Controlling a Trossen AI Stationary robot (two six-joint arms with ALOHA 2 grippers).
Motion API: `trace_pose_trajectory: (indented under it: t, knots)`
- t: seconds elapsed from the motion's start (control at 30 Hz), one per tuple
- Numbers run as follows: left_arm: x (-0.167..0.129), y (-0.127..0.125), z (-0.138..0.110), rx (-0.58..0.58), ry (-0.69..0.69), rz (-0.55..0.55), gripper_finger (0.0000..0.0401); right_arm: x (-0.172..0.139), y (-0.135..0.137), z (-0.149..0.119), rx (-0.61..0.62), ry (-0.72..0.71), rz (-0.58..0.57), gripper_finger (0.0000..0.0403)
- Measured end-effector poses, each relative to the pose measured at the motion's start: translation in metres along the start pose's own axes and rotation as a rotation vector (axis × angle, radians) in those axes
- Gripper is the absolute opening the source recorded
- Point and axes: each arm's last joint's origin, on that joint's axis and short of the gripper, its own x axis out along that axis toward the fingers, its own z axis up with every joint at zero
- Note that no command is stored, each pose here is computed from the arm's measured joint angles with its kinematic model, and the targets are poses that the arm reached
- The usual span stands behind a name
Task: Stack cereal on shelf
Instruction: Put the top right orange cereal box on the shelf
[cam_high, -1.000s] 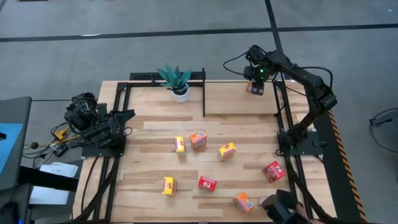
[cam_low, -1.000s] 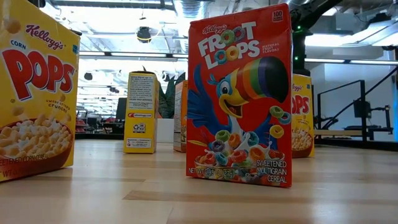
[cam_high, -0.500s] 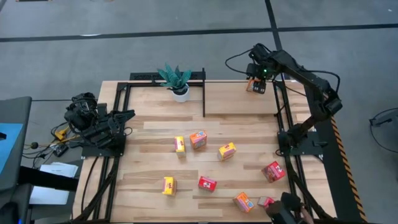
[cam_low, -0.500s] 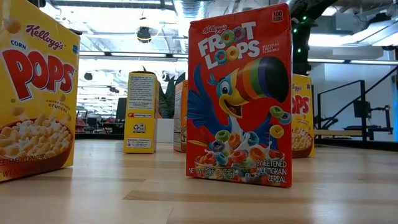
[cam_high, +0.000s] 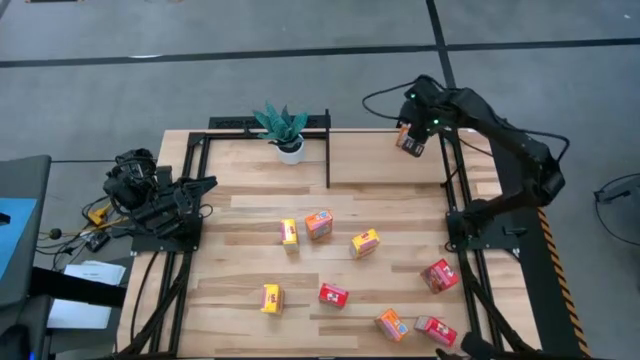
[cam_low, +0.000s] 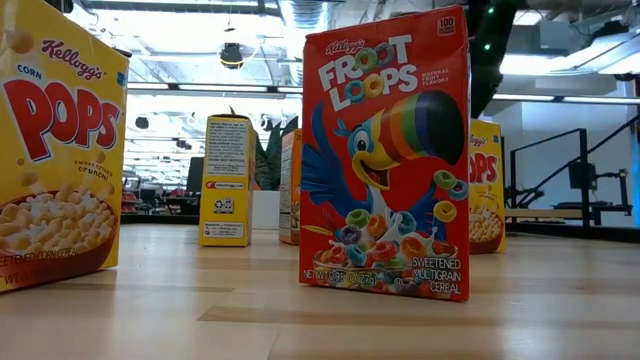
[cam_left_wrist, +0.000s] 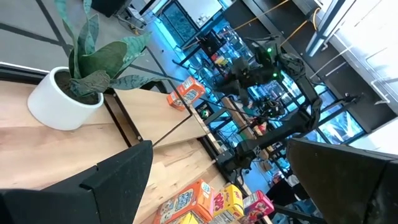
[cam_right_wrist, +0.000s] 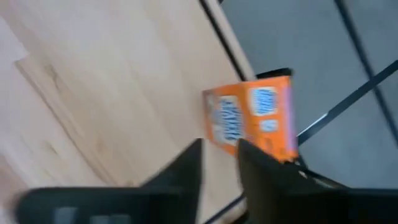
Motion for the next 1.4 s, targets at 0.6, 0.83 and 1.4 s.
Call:
trace_pose_trajectory:
  t: [0.6, 0.83, 1.4]
  knots:
    - [0.0, 0.0, 0.0, -0.062, 0.0, 0.001, 0.0359, 0.043, 0.008, 0.01, 0.087, 0.224, -0.083, 0.0021]
    - [0.0, 0.0, 0.0, -0.061, 0.0, 0.0, 0.0359, 0.042, 0.003, 0.006, 0.077, 0.265, -0.163, 0.0012]
    - [0.0, 0.0, 0.0, -0.069, 0.0, 0.0, 0.0359, 0.049, 0.008, 0.002, 0.083, 0.29, -0.158, 0.0023]
